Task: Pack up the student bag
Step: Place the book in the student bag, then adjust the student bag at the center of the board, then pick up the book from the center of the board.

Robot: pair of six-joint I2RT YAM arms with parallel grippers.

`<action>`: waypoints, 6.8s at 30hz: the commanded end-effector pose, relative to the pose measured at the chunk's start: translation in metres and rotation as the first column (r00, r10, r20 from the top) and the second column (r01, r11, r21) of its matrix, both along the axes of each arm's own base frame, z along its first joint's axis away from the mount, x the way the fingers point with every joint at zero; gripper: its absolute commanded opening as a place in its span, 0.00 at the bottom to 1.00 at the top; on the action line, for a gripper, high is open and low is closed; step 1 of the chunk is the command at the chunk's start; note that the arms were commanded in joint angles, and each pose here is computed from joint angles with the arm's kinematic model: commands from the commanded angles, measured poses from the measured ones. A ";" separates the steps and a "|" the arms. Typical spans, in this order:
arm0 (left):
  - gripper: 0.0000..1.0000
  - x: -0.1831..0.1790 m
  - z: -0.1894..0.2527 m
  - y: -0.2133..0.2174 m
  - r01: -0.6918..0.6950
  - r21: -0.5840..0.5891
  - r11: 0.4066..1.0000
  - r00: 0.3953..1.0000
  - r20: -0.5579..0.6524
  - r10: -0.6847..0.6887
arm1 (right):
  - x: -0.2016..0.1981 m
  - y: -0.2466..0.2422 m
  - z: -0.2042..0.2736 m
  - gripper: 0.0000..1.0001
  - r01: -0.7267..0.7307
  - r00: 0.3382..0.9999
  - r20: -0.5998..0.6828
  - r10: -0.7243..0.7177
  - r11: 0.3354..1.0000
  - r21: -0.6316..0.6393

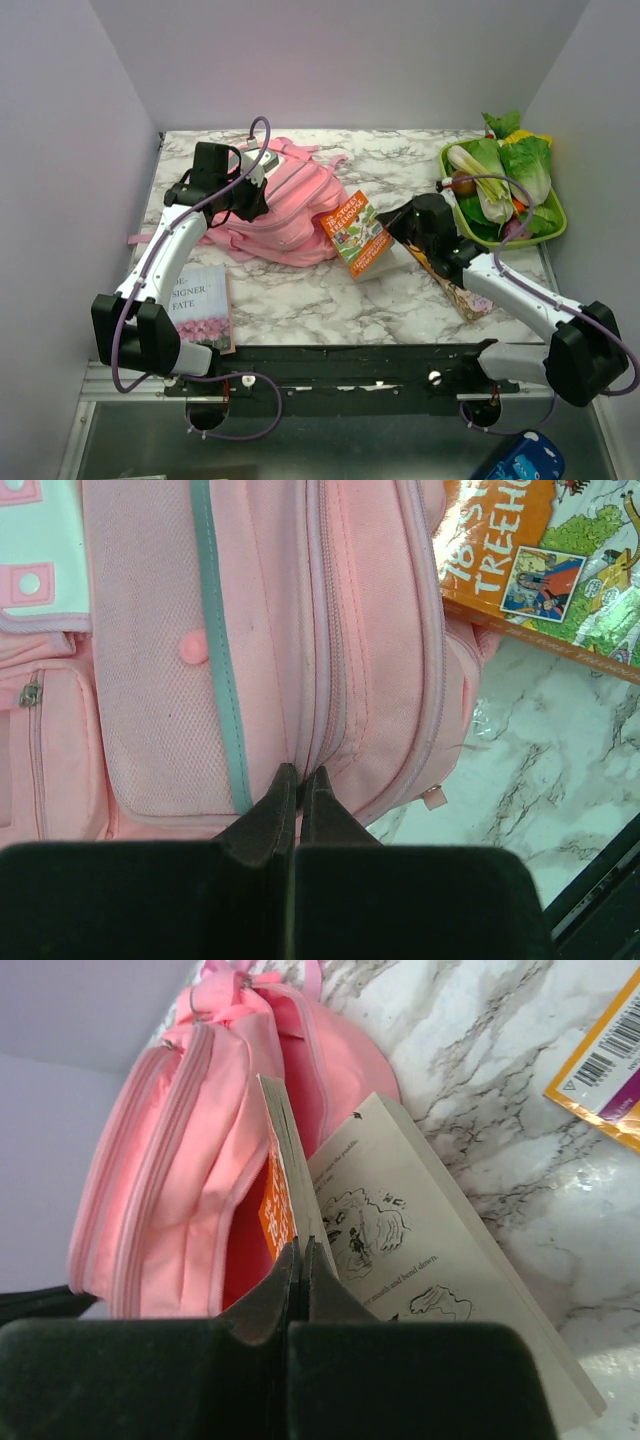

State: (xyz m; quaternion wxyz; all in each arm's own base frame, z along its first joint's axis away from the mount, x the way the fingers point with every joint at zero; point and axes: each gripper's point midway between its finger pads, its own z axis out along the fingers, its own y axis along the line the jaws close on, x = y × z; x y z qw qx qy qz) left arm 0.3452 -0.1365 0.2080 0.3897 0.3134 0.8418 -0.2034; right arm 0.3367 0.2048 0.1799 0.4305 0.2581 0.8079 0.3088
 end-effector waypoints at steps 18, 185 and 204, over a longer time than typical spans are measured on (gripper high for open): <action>0.00 -0.018 0.038 -0.031 0.132 -0.148 0.980 0.991 0.057 -0.125 | 0.060 0.088 0.018 0.01 0.053 0.998 0.013 -0.056 0.978 0.200; 0.00 -0.017 0.088 -0.030 0.151 -0.132 0.980 0.960 0.256 -0.114 | 0.099 -0.153 -0.123 1.00 -0.304 0.836 -0.534 -0.127 0.703 -0.643; 0.00 -0.029 0.109 -0.020 0.109 -0.133 0.985 0.955 0.287 -0.067 | 0.052 -0.054 -0.158 1.00 -0.428 0.719 -0.639 0.274 0.899 -0.096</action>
